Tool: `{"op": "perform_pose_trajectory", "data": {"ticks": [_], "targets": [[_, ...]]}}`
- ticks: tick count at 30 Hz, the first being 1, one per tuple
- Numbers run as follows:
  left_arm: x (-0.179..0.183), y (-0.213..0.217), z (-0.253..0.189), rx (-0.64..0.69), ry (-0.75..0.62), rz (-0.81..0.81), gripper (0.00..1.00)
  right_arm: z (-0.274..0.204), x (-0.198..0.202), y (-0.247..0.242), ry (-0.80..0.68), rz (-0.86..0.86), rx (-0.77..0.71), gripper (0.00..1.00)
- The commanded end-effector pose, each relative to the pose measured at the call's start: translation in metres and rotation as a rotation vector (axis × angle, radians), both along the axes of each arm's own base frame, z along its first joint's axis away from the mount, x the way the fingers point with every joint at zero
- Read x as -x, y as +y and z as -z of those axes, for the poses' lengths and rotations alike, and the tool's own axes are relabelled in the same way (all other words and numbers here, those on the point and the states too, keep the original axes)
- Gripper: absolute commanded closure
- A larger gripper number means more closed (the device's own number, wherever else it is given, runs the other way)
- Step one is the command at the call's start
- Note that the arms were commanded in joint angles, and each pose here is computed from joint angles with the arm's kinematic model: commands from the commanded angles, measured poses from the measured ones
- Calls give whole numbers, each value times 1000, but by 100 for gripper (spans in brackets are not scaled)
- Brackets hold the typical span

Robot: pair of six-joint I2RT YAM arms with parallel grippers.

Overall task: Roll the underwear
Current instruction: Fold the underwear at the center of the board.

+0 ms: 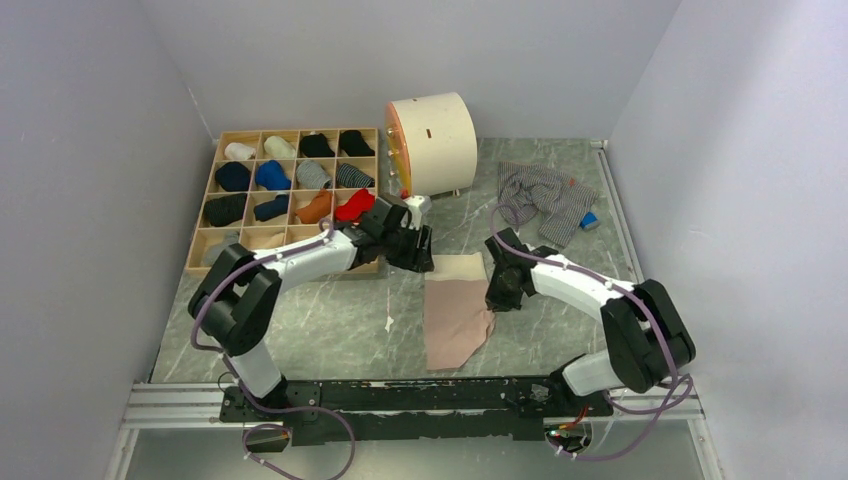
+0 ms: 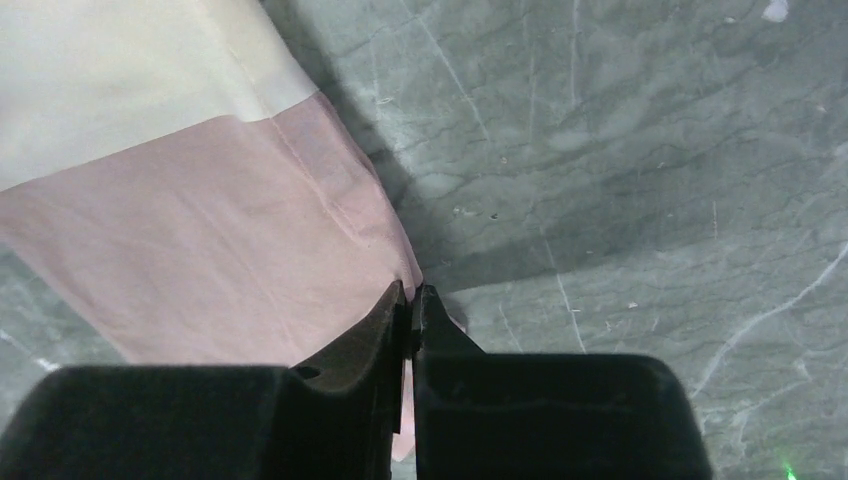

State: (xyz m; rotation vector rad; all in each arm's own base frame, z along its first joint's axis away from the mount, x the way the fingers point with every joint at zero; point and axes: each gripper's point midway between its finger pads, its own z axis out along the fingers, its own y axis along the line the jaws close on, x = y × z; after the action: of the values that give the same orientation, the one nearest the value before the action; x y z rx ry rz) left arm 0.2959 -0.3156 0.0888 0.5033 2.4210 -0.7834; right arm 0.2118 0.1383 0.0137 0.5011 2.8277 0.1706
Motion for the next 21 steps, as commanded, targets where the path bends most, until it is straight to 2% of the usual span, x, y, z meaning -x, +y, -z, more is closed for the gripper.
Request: {"op": "perform_pose_trajectory", "data": {"ticks": [1,3,8,10,14,21], "targets": [[-3,-34,-21,60,-57,101,42,-15,-10,17,-63,-17,-127,91],[1,-46,-21,56,-64,133,41,-13,-9,15,-56,-18,-125,86],[2,-58,-5,25,-29,133,43,-26,-18,6,-100,-20,-124,55],[2,-58,2,14,-24,124,43,-35,-27,6,-137,-36,-141,47],[0,-50,18,-34,-10,88,45,-47,-50,13,-184,-86,-189,47],[0,-37,19,-68,-31,45,45,-35,-94,12,-184,-113,-129,48]]}}
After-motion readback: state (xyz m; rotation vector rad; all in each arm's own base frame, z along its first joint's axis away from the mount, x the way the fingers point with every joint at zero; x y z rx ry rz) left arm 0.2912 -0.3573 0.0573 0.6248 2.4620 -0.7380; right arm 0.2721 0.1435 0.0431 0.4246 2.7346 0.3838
